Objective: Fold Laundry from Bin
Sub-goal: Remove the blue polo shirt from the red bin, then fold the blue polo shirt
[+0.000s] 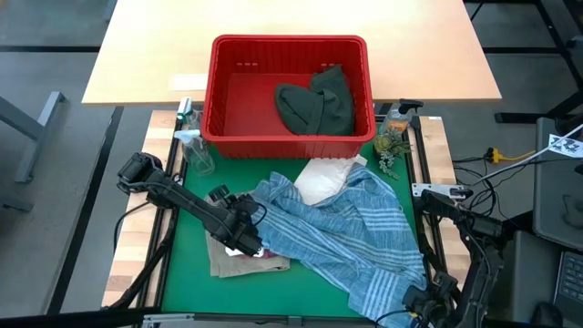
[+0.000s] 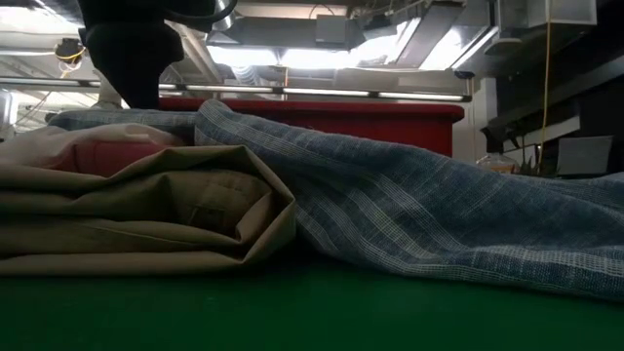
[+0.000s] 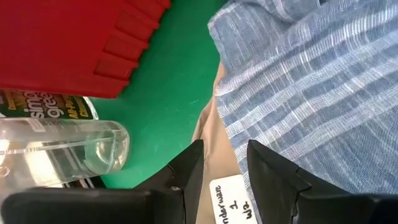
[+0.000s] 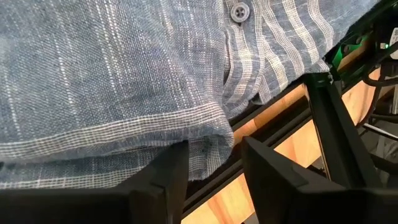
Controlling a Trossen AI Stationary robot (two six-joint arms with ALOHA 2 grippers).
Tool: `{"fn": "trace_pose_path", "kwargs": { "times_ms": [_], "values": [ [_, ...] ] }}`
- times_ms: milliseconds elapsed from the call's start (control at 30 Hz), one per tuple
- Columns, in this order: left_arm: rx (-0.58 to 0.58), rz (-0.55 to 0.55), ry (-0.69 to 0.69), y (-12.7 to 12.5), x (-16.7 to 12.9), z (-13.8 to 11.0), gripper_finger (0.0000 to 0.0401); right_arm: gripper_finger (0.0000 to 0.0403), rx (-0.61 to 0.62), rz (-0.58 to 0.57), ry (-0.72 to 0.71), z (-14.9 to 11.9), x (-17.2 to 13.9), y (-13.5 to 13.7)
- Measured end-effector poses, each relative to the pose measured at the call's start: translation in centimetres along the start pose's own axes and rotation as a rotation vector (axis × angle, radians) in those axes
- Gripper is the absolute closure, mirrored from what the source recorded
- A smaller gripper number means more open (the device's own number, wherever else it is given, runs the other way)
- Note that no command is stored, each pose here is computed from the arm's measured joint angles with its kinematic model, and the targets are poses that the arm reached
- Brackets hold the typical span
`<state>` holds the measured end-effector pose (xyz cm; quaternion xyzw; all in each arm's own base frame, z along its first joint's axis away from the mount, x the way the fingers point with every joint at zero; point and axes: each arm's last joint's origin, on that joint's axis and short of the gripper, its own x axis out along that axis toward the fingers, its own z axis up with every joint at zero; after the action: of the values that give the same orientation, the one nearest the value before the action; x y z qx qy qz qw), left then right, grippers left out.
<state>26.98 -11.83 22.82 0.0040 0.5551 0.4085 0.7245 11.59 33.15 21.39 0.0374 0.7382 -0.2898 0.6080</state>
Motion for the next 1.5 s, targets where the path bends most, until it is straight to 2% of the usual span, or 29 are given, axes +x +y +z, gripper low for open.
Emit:
{"fn": "trace_pose_path", "kwargs": {
  "times_ms": [167,300,433,567,800,967,1200,1367,1500],
  "values": [
    [0.015,-0.012,0.027,0.0,0.0,-0.1,0.0293,0.0254,0.019,-0.006,0.03,0.7,-0.2,0.0],
    [0.018,-0.041,0.045,0.0,-0.7,0.3,0.0301,0.0253,-0.041,0.036,0.039,2.2,-1.2,0.0],
    [0.041,-0.094,0.017,-0.1,-2.2,1.1,0.0308,0.0253,-0.089,0.094,-0.043,3.8,-2.8,-0.5],
    [0.09,-0.168,0.014,-0.2,-3.9,1.4,0.0311,0.0253,-0.08,0.124,-0.152,5.4,-3.8,-1.4],
    [0.17,-0.295,0.077,-1.1,-5.9,-0.3,0.0312,0.0253,-0.072,0.109,-0.342,8.1,-4.1,-1.7],
    [0.206,-0.352,0.048,-2.2,-6.6,-2.1,0.0312,0.0253,-0.091,0.075,-0.261,9.2,-3.4,-1.8],
    [0.175,-0.366,-0.098,-4.0,-5.3,-3.9,0.0312,0.0253,-0.082,0.077,-0.301,9.4,-0.5,-0.9],
    [0.195,-0.358,-0.049,-4.6,-2.9,-5.3,0.0312,0.0253,-0.083,0.119,-0.25,9.5,3.1,0.0],
    [0.213,-0.297,-0.007,-4.3,-1.0,-6.5,0.0312,0.0253,-0.089,0.132,-0.165,9.4,5.8,0.1]
  ]
}}
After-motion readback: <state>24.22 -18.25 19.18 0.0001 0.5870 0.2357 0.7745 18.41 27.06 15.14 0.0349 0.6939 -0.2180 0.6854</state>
